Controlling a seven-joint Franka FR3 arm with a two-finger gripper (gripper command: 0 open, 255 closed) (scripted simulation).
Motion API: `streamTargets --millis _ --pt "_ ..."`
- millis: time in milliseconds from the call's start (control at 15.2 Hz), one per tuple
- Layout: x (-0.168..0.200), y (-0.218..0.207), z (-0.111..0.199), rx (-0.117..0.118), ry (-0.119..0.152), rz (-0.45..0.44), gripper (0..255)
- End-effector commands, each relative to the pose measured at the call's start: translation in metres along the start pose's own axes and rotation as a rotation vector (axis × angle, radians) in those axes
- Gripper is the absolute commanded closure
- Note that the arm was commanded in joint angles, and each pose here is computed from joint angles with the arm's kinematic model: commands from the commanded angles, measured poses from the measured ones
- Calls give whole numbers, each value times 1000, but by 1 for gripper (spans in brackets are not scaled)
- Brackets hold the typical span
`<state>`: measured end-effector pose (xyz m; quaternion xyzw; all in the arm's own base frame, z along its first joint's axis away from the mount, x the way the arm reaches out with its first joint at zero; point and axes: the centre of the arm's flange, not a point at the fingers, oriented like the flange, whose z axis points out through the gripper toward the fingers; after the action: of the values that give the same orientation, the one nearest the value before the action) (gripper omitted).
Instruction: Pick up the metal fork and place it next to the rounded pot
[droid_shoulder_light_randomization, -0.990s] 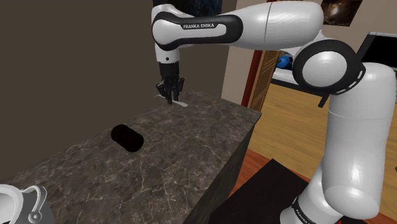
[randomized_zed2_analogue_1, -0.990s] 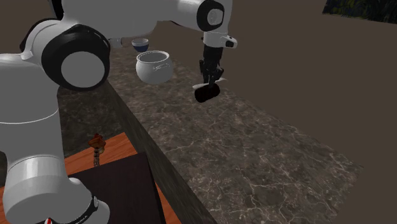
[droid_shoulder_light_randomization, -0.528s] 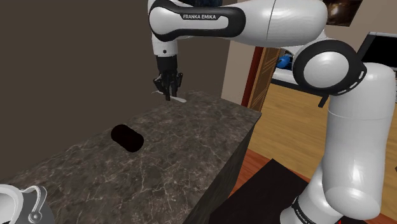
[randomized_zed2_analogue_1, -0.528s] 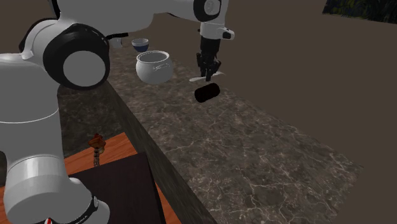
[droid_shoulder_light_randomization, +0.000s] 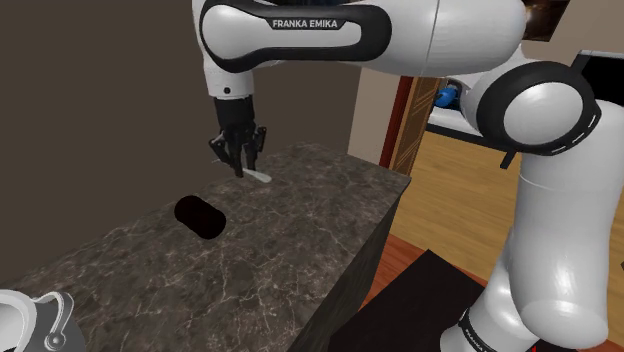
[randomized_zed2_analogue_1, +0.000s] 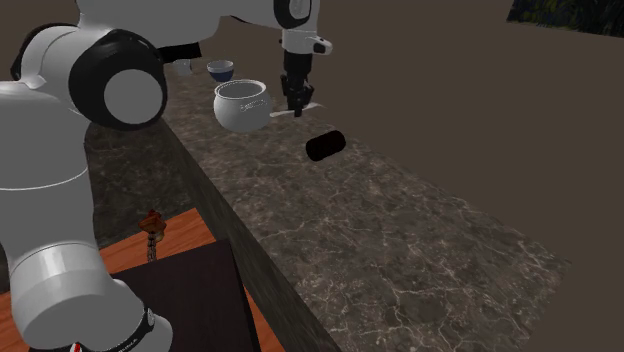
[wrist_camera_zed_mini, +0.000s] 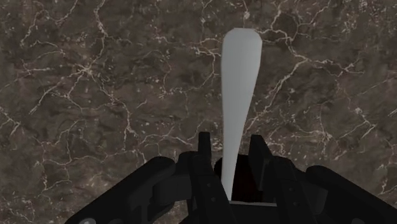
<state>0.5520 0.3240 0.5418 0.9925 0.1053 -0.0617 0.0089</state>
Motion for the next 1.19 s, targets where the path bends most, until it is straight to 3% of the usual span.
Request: streamTargets --millis 0,990,1122 --pt "-6 -23 -1 0 0 2 255" --pt "-62 -219 4 0 0 2 255" --pt "-61 -219 15 0 0 2 255"
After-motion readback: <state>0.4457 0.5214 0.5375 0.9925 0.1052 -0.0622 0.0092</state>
